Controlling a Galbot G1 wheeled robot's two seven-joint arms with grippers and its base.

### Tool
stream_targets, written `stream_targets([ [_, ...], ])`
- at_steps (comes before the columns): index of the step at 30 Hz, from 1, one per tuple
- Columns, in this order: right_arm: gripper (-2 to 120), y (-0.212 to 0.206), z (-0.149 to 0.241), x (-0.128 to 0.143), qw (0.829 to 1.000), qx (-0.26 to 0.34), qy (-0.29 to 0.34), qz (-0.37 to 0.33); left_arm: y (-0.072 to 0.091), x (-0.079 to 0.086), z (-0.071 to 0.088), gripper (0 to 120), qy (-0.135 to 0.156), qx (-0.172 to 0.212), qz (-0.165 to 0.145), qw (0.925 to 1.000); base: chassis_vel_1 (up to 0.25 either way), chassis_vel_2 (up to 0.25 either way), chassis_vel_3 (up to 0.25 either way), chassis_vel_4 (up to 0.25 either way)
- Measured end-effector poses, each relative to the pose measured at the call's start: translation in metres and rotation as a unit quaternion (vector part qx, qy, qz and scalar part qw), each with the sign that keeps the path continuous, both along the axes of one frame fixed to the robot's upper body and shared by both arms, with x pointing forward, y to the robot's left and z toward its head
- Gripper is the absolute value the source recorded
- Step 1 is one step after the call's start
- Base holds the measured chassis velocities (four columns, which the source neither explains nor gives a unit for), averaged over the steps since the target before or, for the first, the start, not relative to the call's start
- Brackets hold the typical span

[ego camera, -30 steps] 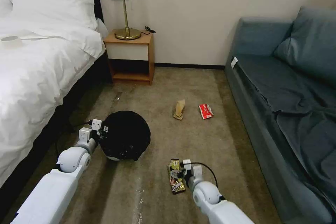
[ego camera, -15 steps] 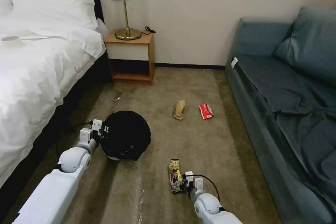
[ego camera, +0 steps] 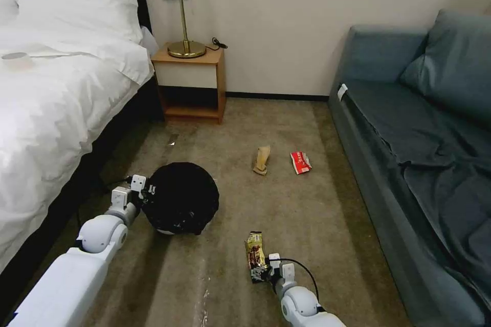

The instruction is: Pick up the trash bin, then pick up the garbage on the floor and place it into the trash bin.

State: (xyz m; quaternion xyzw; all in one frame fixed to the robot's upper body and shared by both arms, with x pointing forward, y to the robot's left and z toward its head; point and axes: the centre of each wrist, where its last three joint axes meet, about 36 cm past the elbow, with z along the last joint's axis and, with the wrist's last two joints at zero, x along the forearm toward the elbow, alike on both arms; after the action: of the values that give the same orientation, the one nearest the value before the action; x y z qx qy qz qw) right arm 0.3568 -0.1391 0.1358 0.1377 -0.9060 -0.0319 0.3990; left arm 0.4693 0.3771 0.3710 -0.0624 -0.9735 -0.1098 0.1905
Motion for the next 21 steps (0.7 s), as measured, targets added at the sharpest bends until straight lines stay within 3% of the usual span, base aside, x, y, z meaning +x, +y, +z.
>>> stream_targets([
  [8, 100, 0.014, -0.011, 0.009, 1.0, 0.006, -0.004, -0.005, 0.004, 0.0, 0.002, 4, 0.003, 0.003, -0.001, 1.0, 0.0, 0.0, 0.0, 0.0],
  [21, 100, 0.019, -0.021, -0.002, 1.0, 0.023, 0.007, 0.016, -0.002, -0.003, -0.004, 4, 0.003, -0.004, 0.001, 1.0, 0.0, 0.0, 0.0, 0.0],
])
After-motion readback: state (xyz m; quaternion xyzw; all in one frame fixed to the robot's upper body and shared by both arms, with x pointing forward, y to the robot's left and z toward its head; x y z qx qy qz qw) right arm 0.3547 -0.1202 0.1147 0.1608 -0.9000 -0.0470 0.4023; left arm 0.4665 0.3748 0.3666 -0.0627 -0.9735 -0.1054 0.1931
